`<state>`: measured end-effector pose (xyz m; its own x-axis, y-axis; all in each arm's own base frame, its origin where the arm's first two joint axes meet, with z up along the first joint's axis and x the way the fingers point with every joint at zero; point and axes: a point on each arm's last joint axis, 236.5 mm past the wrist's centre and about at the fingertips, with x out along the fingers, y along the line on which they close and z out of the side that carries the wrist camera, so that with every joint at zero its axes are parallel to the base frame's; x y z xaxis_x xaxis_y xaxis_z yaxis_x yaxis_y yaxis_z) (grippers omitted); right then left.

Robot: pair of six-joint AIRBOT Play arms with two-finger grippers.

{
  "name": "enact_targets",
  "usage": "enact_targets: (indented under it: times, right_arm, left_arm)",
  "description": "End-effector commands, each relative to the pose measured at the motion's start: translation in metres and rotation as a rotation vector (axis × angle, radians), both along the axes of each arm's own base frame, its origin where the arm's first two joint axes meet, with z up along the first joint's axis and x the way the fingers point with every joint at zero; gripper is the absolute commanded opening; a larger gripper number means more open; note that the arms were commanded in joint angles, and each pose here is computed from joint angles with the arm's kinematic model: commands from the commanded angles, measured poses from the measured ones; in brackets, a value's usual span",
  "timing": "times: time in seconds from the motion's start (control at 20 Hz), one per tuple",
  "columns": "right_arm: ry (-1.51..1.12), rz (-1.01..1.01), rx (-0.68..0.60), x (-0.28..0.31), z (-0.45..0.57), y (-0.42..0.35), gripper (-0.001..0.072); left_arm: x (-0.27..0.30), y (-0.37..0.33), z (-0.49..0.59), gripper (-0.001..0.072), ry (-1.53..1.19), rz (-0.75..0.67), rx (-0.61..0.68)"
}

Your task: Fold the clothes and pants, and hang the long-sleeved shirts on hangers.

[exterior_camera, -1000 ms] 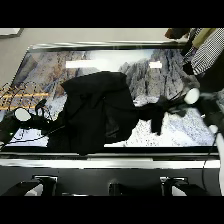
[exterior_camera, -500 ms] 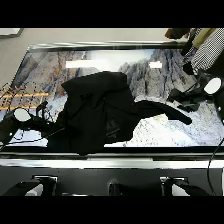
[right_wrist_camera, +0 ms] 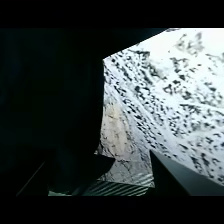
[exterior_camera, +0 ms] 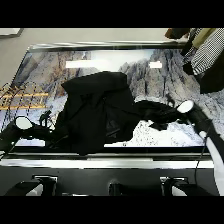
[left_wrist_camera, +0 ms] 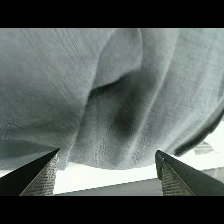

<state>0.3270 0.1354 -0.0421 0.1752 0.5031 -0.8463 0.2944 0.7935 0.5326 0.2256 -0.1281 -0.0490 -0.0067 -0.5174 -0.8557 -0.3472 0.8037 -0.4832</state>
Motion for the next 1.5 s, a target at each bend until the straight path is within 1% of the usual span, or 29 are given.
enact_targets:
  times: [0.0,0.2,0.25,0.3,0.35,0.4,0.45,0.5,0.55,0.7,0.95,1.1,1.15,1.2,1.25,1.3,1.35,1.4,1.45]
  right_arm:
    - [-0.040,-0.039,0.000,0.005,-0.017,0.033,0.0662]
    - [0.010,-0.064,-0.016,0.005,-0.040,0.034,0.0656]
    - [0.012,-0.070,-0.017,0.006,-0.043,0.034,0.0609]
    - [0.017,-0.076,-0.013,0.007,-0.045,0.035,0.0581]
    - [0.015,-0.081,-0.009,0.008,-0.045,0.035,0.0513]
    - [0.016,-0.086,-0.002,0.009,-0.044,0.037,0.0352]
    - [0.013,-0.086,-0.001,0.009,-0.043,0.037,0.0129]
    - [0.004,-0.084,-0.003,0.009,-0.040,0.036,0.0054]
    - [-0.014,-0.085,-0.006,0.012,-0.036,0.035,0.0030]
    - [-0.042,-0.093,0.001,0.015,-0.027,0.035,0.0030]
    - [-0.001,-0.068,0.008,0.004,-0.027,0.038,0.0031]
    - [-0.021,-0.065,0.013,0.005,-0.019,0.039,0.0030]
    - [-0.031,-0.065,0.016,0.005,-0.015,0.039,0.0030]
    - [-0.037,-0.064,0.018,0.005,-0.012,0.039,0.0030]
    - [-0.042,-0.059,0.021,0.004,-0.008,0.039,0.0030]
    - [-0.050,-0.050,0.017,0.002,-0.004,0.038,0.0030]
    - [-0.071,-0.032,-0.021,0.003,0.001,0.032,0.0030]
    - [-0.088,-0.008,-0.087,0.006,0.008,0.019,0.0030]
    - [-0.100,0.010,-0.186,0.011,0.018,0.000,0.0030]
  left_arm:
    - [-0.008,-0.015,0.000,0.0720,0.026,0.002,-0.033]
    - [-0.016,-0.026,-0.005,0.0720,0.062,-0.018,-0.025]
    - [-0.018,-0.027,-0.007,0.0720,0.068,-0.025,-0.023]
    - [-0.018,-0.027,-0.007,0.0720,0.071,-0.026,-0.023]
    - [-0.018,-0.025,-0.009,0.0720,0.073,-0.029,-0.016]
    - [-0.020,-0.022,-0.011,0.0720,0.077,-0.038,-0.001]
    - [-0.023,-0.019,-0.013,0.0720,0.084,-0.046,0.017]
    - [-0.026,-0.015,-0.014,0.0720,0.099,-0.049,0.035]
    - [-0.029,-0.012,-0.015,0.0720,0.106,-0.059,0.045]
    - [-0.029,-0.012,-0.016,0.0720,0.122,-0.040,0.047]
    - [-0.022,-0.013,-0.030,0.0720,0.131,-0.012,0.060]
    - [-0.015,-0.026,-0.042,0.0720,0.130,0.001,0.050]
    - [-0.012,-0.031,-0.045,0.0679,0.125,0.006,0.041]
    - [-0.010,-0.038,-0.047,0.0464,0.127,0.013,0.027]
    - [-0.011,-0.044,-0.047,0.0139,0.131,0.011,0.012]
    - [-0.009,-0.050,-0.045,0.0019,0.107,-0.009,-0.009]
    - [-0.006,-0.052,-0.042,0.0018,0.077,-0.034,-0.021]
    - [-0.001,-0.051,-0.037,0.0017,0.055,-0.039,-0.027]
    - [0.001,-0.050,-0.029,0.0016,0.042,-0.040,-0.036]
